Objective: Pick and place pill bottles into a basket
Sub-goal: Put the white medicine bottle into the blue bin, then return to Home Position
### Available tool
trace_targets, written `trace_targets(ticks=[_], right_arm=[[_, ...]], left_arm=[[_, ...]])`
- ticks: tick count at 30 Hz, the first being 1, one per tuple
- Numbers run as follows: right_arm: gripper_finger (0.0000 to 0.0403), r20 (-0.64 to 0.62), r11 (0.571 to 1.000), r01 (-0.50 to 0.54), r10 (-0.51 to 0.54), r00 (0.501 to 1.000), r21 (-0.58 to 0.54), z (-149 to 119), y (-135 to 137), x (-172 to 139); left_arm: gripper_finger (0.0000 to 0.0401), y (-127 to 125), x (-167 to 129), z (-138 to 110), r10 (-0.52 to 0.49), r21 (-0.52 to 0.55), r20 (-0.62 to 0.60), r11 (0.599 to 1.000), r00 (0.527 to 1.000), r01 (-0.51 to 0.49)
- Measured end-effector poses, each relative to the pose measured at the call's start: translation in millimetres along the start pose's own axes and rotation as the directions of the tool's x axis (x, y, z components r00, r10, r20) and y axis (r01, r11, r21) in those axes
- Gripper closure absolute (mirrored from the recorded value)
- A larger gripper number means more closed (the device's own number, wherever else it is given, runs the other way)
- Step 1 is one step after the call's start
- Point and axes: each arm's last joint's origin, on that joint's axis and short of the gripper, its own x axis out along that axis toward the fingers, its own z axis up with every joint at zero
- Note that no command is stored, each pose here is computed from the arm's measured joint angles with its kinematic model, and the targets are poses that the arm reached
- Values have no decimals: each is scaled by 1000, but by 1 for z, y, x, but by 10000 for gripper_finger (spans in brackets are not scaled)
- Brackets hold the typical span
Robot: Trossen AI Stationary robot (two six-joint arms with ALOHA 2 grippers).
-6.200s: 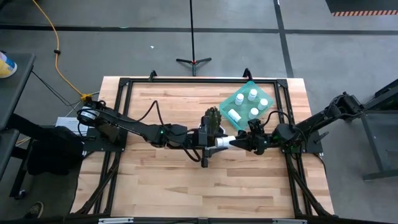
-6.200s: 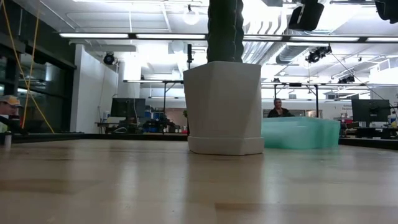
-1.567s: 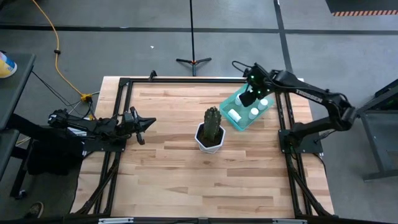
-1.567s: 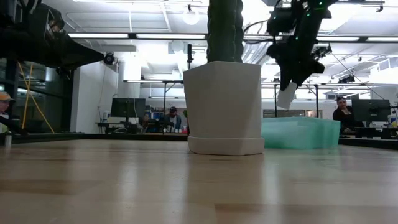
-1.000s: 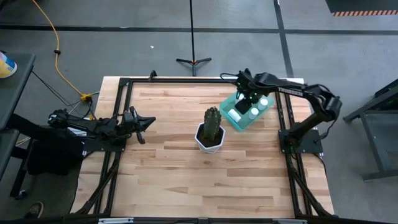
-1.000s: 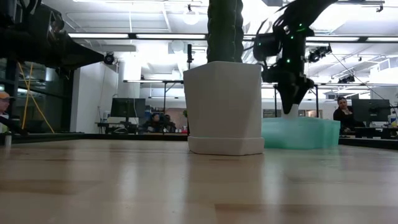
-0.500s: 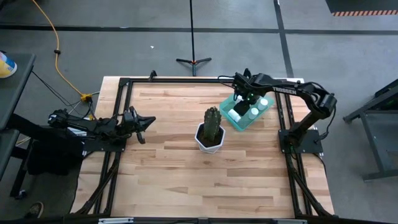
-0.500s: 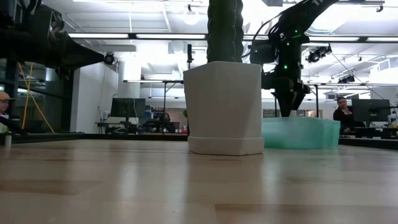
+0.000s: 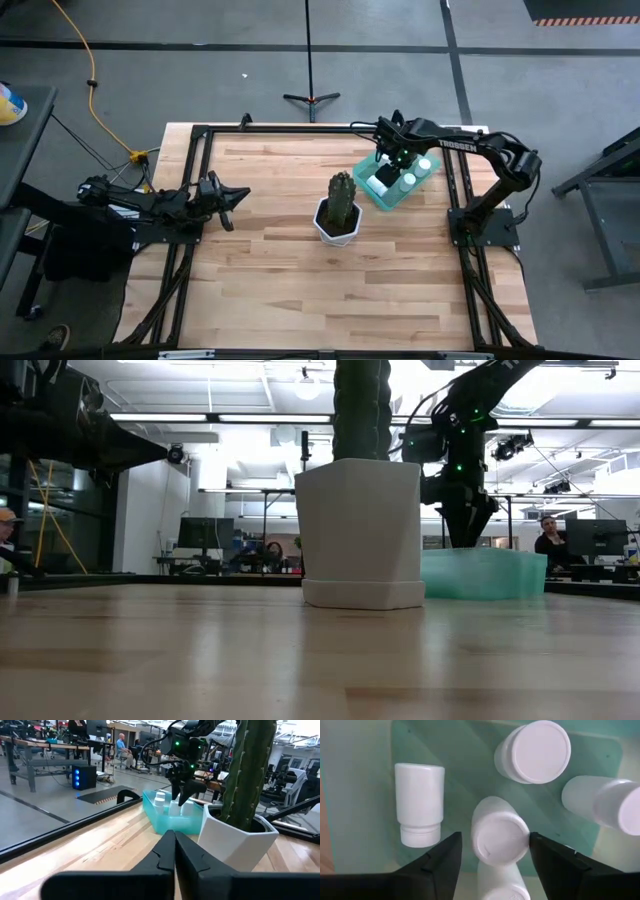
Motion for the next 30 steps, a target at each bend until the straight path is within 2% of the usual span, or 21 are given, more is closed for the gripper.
trace_targets(ticks=[3, 5, 9, 12, 16, 18, 20, 23, 26, 30], right_arm=[[178, -1, 1000, 0, 0, 1000, 2, 0, 0, 0], [179, -1, 1000, 0, 0, 1000, 2, 0, 0, 0], [186, 30, 1000, 15, -14, 999, -15, -2, -1, -7], [195, 117, 999, 12, -8, 993, -36, -5, -3, -25], [209, 313, 997, -29, 50, 949, -69, -14, -5, -63], [217, 417, 986, -90, 142, 898, -141, -21, -1, -84], [228, 501, 957, -157, 263, 825, -244, -30, 8, -105], [253, 591, 905, -199, 399, 701, -375, -45, 27, -128], [291, 677, 877, -203, 467, 569, -434, -64, 48, -133], [351, 743, 829, -292, 558, 369, -477, -93, 74, -112]], left_arm=[[334, 0, 0, 0, -1, -12, 0, 1000, 1000, 1], [328, 0, 0, 0, -1, -12, 0, 1000, 1000, 1], [355, 0, 0, 0, -1, -12, 0, 1000, 1000, 1], [380, 0, 0, 0, -2, 10, 0, 1000, 1000, 2], [375, 0, 0, 0, -1, 15, 0, 1000, 1000, 1], [358, 0, 0, 0, -2, 14, 0, 1000, 1000, 2], [344, 0, 0, 0, -2, 14, 0, 1000, 1000, 2], [356, 0, 0, 0, -2, 14, 0, 1000, 1000, 2], [380, 0, 0, 0, -6, 14, 0, 1000, 1000, 6], [373, -1, 0, 0, -18, -10, -2, 1000, 1000, 18]])
